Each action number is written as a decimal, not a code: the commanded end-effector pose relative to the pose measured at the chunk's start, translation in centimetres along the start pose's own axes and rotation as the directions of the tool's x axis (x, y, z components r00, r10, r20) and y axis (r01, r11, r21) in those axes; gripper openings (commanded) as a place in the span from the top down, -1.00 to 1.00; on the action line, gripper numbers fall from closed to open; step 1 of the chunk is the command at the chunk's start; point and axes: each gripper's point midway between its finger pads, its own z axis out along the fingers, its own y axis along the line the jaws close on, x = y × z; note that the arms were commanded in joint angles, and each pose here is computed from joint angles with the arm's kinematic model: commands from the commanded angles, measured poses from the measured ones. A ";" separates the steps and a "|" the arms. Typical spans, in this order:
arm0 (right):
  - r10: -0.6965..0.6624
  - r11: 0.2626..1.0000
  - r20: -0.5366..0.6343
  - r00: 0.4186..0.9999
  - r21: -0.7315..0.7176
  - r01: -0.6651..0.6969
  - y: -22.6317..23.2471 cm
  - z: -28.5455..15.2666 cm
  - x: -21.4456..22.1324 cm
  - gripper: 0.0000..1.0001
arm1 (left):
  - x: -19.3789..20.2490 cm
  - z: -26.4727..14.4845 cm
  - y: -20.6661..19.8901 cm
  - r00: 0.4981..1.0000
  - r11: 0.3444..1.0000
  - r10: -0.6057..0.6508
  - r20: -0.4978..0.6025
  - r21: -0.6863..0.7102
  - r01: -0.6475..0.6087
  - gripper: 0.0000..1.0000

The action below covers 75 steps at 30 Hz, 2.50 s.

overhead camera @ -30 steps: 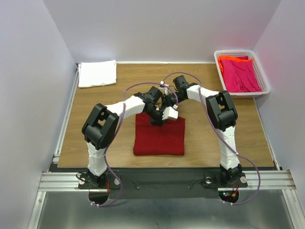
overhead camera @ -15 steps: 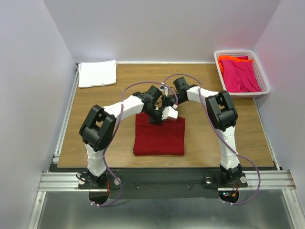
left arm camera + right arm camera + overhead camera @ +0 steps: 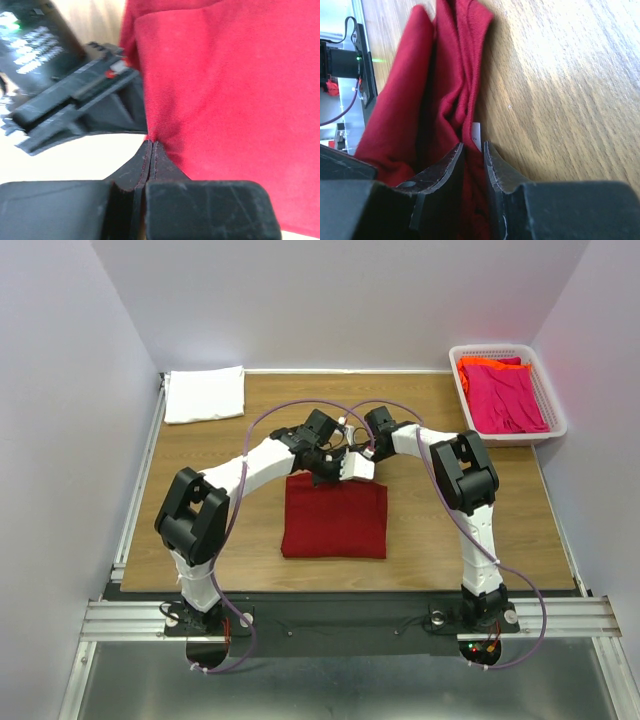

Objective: Fold and stack the t-shirts
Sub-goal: Fold the tshirt

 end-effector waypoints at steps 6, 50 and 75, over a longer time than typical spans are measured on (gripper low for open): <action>-0.076 0.994 0.000 0.997 0.080 0.076 -1.2 -0.5 -1.2 0.42 | -1.3 -0.2 5.0 0.994 0.987 0.101 0.044 -0.130 -0.095 1.00; 0.021 0.978 -0.007 1.000 -0.209 -0.022 -0.4 1.6 1.9 0.63 | -1.1 -0.9 8.8 0.974 0.935 0.227 -0.020 -0.275 -0.224 1.00; -0.320 0.848 0.097 0.942 0.472 0.240 -2.9 -15.4 -9.9 -0.18 | -0.4 -4.2 6.1 0.988 0.993 0.062 0.140 -0.108 -0.047 0.19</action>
